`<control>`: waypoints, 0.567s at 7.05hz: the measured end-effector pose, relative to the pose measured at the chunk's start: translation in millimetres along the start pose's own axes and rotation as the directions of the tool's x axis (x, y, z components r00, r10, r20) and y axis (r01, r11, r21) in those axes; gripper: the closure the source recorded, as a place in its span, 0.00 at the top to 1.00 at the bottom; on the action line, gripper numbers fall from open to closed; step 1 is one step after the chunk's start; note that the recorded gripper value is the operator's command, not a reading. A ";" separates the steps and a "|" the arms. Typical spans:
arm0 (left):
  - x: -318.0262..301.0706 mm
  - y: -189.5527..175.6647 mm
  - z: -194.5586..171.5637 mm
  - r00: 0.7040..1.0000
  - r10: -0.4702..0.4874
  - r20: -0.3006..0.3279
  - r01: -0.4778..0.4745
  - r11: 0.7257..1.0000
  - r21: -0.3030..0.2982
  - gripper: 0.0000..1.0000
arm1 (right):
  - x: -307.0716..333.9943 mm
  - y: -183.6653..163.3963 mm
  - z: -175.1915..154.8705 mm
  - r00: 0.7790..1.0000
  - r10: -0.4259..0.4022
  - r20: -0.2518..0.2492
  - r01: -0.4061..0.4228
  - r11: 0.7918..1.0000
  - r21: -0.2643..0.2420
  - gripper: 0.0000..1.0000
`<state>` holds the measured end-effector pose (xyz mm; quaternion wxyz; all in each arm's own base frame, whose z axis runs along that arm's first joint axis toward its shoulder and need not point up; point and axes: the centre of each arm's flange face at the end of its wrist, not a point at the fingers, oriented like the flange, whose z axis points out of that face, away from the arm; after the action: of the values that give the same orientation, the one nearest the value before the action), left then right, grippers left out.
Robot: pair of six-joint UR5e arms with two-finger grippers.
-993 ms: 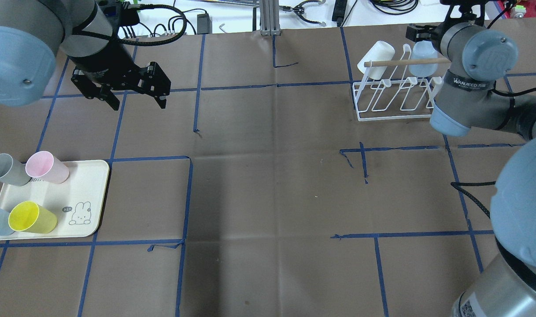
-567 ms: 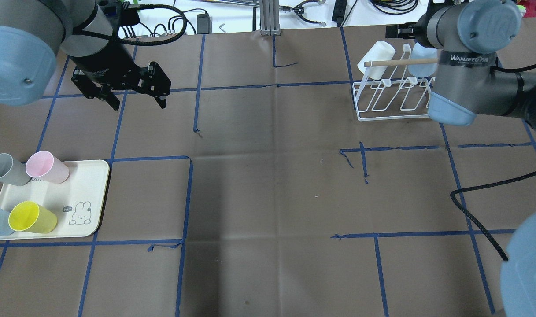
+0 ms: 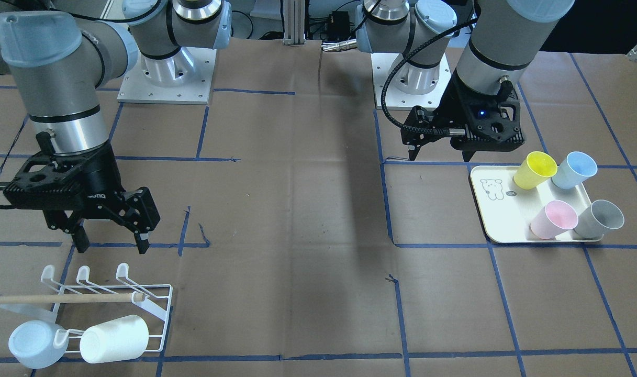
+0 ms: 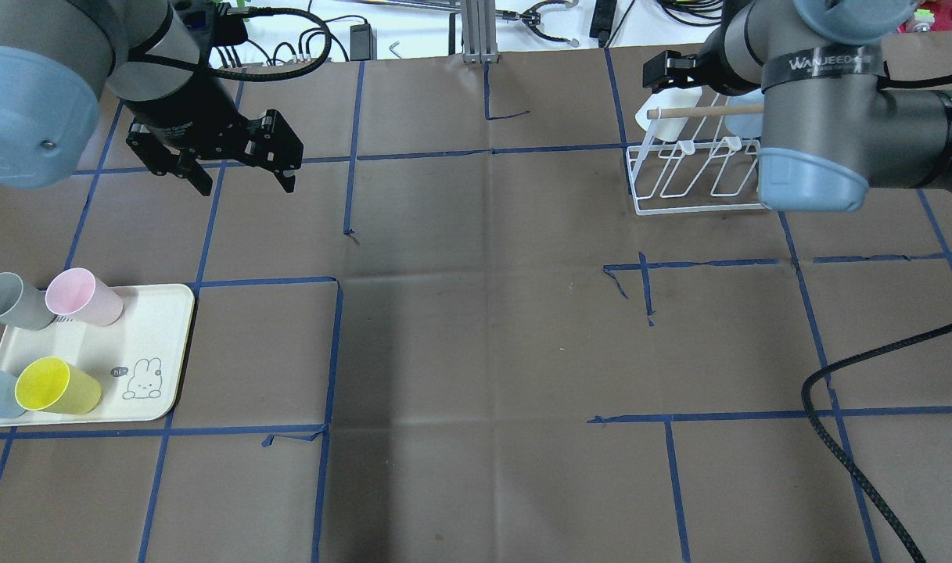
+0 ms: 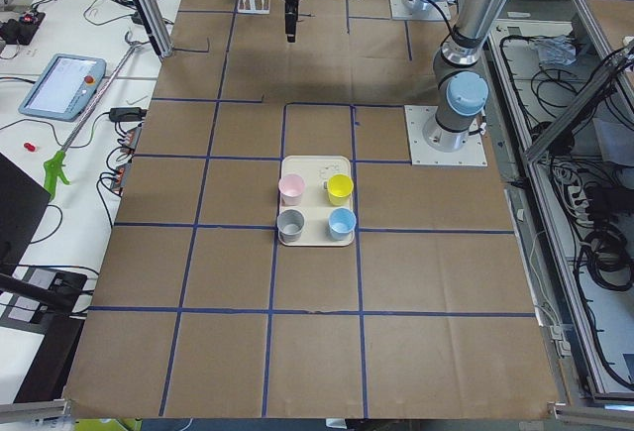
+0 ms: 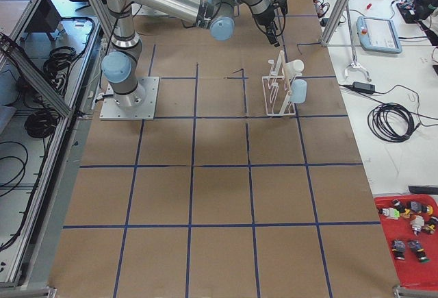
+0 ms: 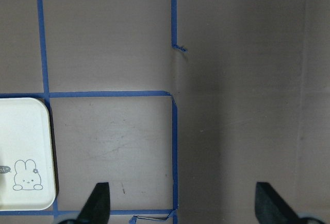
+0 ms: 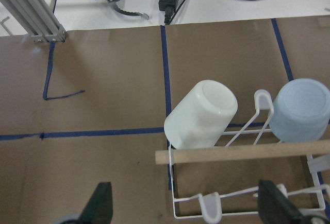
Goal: Transfer IKEA cup to right arm and place on rack
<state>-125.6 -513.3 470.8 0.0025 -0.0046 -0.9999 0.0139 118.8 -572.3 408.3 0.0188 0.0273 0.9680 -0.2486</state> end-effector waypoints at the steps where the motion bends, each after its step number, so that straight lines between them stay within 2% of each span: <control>1: 0.1 -0.1 -0.2 1.000 0.000 0.000 0.000 1.000 0.001 0.99 | -16.3 13.2 -14.8 1.000 0.005 -0.018 -0.006 0.997 -0.073 1.00; 2: 0.1 -0.1 -0.3 1.000 0.000 0.000 0.000 1.000 0.001 0.99 | -26.2 28.3 -35.5 0.999 0.011 -0.031 -0.016 0.989 -0.147 1.00; 4: 0.2 0.2 -0.5 1.000 0.000 0.000 0.000 1.000 0.001 0.99 | -30.1 58.1 -77.8 0.998 0.033 -0.053 -0.046 0.958 -0.284 1.00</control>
<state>-125.8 -513.1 471.4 0.0025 -0.0047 -0.9999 0.0144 150.7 -485.3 450.0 0.0045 0.0495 0.9932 -0.1054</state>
